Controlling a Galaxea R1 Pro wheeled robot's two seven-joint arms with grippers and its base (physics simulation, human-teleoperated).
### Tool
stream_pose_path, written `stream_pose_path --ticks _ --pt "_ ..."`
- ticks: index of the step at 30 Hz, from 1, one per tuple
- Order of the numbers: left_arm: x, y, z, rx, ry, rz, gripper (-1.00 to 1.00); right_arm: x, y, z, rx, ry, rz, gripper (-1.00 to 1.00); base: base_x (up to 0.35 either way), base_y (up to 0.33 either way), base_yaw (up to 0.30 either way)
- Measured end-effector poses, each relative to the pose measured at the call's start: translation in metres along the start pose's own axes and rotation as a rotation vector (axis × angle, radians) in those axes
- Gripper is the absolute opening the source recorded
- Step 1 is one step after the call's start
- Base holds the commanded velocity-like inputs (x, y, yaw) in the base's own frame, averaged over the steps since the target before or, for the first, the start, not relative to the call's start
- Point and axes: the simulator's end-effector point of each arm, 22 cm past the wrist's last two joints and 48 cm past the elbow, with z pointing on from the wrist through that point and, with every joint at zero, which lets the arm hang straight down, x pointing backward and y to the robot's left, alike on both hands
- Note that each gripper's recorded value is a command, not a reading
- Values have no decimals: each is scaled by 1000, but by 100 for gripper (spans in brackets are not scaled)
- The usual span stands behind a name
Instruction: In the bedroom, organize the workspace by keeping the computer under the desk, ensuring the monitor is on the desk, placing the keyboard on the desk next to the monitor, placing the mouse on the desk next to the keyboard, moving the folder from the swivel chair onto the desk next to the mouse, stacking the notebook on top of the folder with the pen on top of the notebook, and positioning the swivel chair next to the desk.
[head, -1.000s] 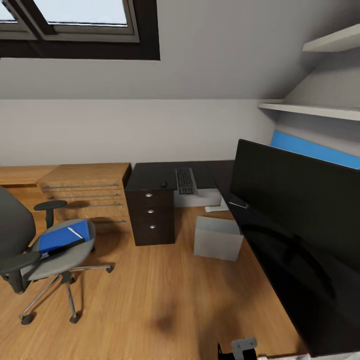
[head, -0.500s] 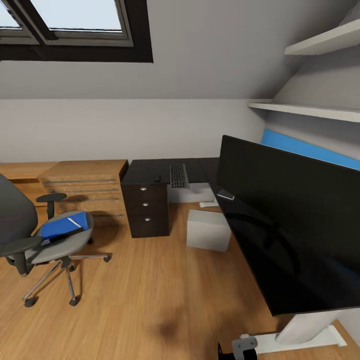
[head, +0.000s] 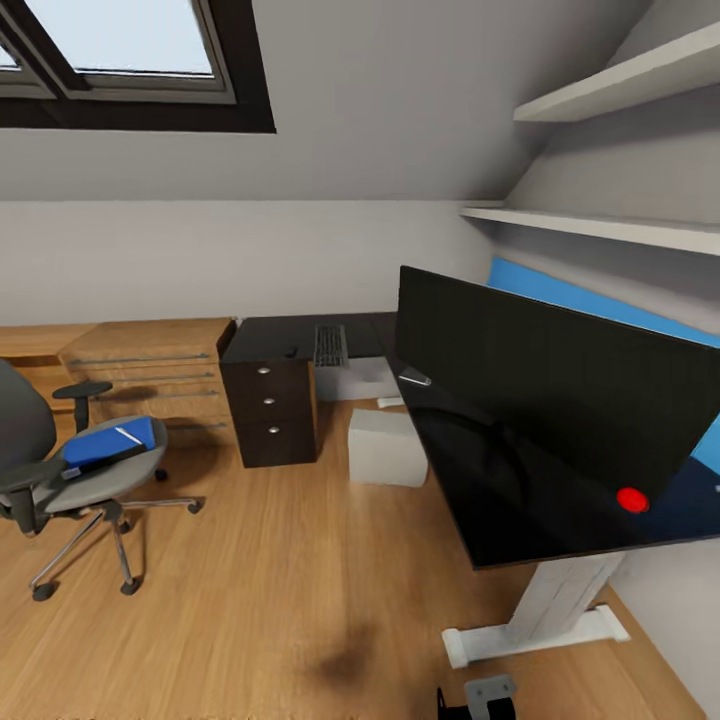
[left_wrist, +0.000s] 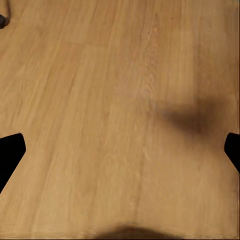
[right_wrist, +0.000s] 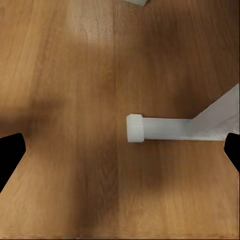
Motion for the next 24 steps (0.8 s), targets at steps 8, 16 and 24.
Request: stream_pose_path --ticks 8,16,24 --pt "-1 0 0 -1 -2 -1 100 -1 0 0 0 -1 0 100 -248 -232 -32" --pt "-1 1 0 -5 -2 -1 100 1 -7 0 9 -1 -3 100 -69 -310 -2" --pt "-1 6 1 -10 -2 2 100 -1 -10 -1 14 -24 5 100 -2 -329 0"
